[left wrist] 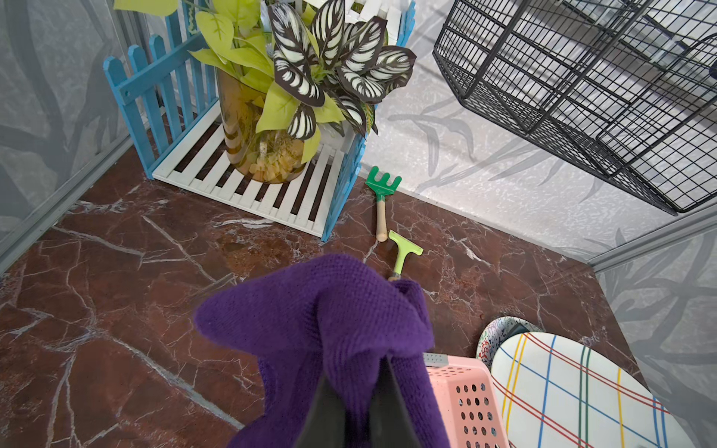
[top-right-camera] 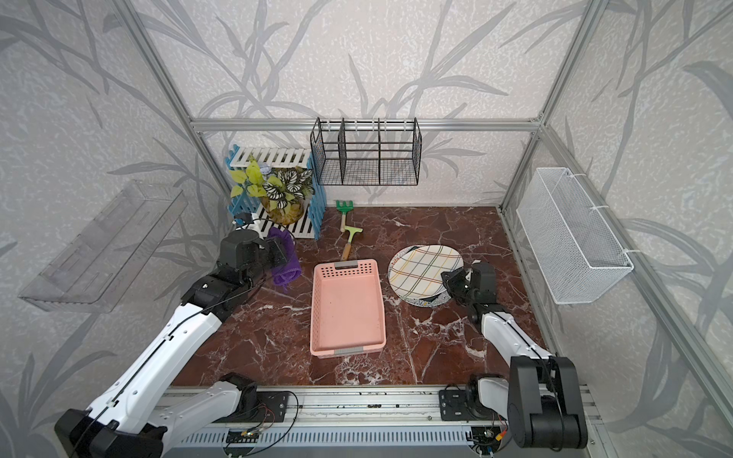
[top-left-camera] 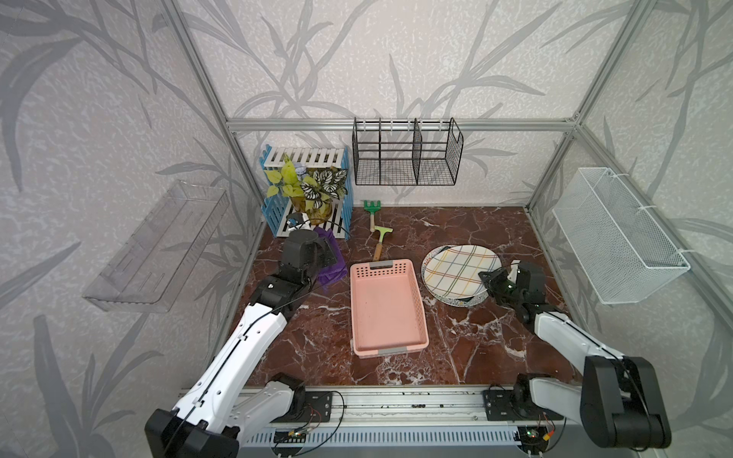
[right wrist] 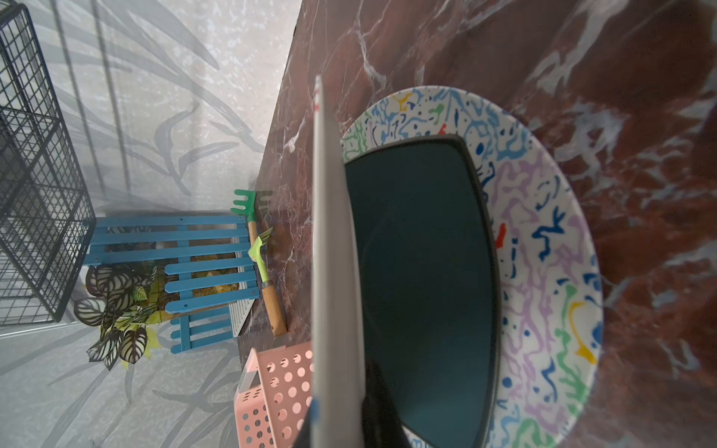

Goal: Wipe the wet plate dry
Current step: Place the plate on the plate.

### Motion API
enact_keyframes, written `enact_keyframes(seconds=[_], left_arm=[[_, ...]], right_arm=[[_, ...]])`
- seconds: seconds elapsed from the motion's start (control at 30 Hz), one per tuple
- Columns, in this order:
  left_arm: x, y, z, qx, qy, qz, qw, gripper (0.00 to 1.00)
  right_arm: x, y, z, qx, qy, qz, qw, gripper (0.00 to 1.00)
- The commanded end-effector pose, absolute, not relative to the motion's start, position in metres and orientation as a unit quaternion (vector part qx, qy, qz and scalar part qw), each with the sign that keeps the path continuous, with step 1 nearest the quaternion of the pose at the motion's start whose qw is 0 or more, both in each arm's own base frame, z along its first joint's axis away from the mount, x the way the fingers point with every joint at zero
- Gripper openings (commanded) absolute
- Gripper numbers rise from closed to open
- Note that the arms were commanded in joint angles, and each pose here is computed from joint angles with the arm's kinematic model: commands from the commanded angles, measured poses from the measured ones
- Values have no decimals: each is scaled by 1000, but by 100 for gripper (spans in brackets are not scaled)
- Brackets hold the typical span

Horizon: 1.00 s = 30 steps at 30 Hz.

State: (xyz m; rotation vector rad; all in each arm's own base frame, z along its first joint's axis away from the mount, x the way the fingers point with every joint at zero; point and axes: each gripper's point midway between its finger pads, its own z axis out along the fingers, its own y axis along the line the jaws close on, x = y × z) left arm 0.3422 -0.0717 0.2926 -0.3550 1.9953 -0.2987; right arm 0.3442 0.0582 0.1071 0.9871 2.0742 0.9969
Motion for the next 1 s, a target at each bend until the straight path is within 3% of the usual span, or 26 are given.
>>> enact_keyframes(seconds=[0.0, 0.17, 0.27, 0.47, 0.7, 0.97], left_arm=[[343, -67, 294, -150, 828, -122, 526, 0], [346, -64, 290, -151, 831, -117, 522, 0], [349, -63, 287, -153, 832, -119, 519, 0], [352, -64, 285, -155, 833, -128, 516, 0], [350, -60, 276, -154, 840, -119, 506, 0], [352, -59, 266, -154, 848, -115, 493, 0]], right_arm=[[340, 62, 90, 355, 811, 364, 290, 0], [330, 59, 78, 350, 829, 337, 276, 12], [325, 56, 77, 342, 839, 319, 277, 26], [317, 56, 64, 333, 856, 301, 254, 34], [314, 55, 60, 330, 863, 293, 246, 51], [314, 44, 89, 324, 857, 275, 293, 85]])
